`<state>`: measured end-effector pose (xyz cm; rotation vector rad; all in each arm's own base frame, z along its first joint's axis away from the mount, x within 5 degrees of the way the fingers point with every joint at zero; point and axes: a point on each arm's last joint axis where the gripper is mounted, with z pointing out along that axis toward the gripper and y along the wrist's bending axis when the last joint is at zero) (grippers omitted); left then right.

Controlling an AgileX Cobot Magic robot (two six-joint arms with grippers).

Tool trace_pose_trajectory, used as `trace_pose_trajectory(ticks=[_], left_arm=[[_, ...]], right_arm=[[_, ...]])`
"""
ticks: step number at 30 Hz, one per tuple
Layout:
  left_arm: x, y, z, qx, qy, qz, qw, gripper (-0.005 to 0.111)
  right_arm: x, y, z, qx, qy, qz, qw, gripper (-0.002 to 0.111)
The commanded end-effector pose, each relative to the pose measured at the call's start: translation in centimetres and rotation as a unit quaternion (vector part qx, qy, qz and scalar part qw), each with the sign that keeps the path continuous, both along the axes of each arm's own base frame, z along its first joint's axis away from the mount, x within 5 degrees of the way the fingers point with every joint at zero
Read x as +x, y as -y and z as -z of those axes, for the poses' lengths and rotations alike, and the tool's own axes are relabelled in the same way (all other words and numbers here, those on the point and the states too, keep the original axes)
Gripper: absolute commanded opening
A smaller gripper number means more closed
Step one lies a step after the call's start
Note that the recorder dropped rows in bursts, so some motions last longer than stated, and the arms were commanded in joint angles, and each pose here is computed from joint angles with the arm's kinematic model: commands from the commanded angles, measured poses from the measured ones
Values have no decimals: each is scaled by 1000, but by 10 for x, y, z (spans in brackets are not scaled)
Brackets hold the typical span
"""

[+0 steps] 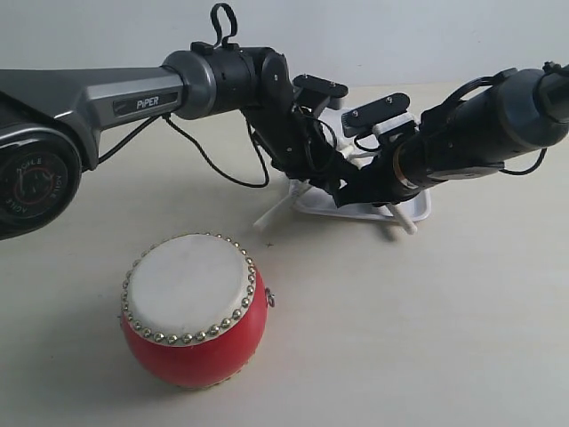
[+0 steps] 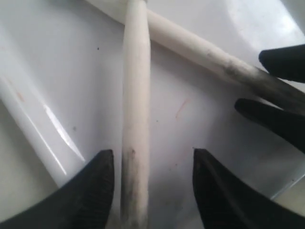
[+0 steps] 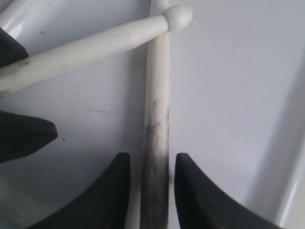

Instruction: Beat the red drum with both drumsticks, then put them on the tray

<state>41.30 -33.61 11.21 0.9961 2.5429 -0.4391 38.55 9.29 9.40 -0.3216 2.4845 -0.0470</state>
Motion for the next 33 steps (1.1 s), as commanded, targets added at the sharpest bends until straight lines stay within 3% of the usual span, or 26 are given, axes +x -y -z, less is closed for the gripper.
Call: trace_pose_trajectory(ticks=[1,8,15,19,24,26,28,29,30,33], left_arm=[[2,-3,6,13,2,4,1000,51],[2,-3,3,12,5,4,1000,51],[2,-3,-2,9,9,5,1000,51],[1,-3,-30,-5,29,5,1000,51],[-11,-11,-90,-15,33,14,999,51],[-19,-16,-117,-23,28,6,999,44],[-30,-22,-147,-28,31,10,999,23],[-37,-27,-166,-31,32,15,999,6],[-41,-29,-174,-32,31,17,999,0],[-60,-36,-201,-41,8,31,999,0]], right_arm=[[4,-1,-7,13,12,3,1000,32],[5,-1,-20,20,26,7,999,32],[4,-1,-55,37,68,10,997,32],[2,-1,-77,44,95,10,994,32],[-6,0,-115,84,133,34,987,32],[-17,0,-137,83,159,17,984,21],[-35,3,-162,98,188,7,977,0],[-49,7,-179,104,210,6,972,0],[-55,9,-187,107,220,5,970,0],[-83,16,-210,117,253,4,960,0]])
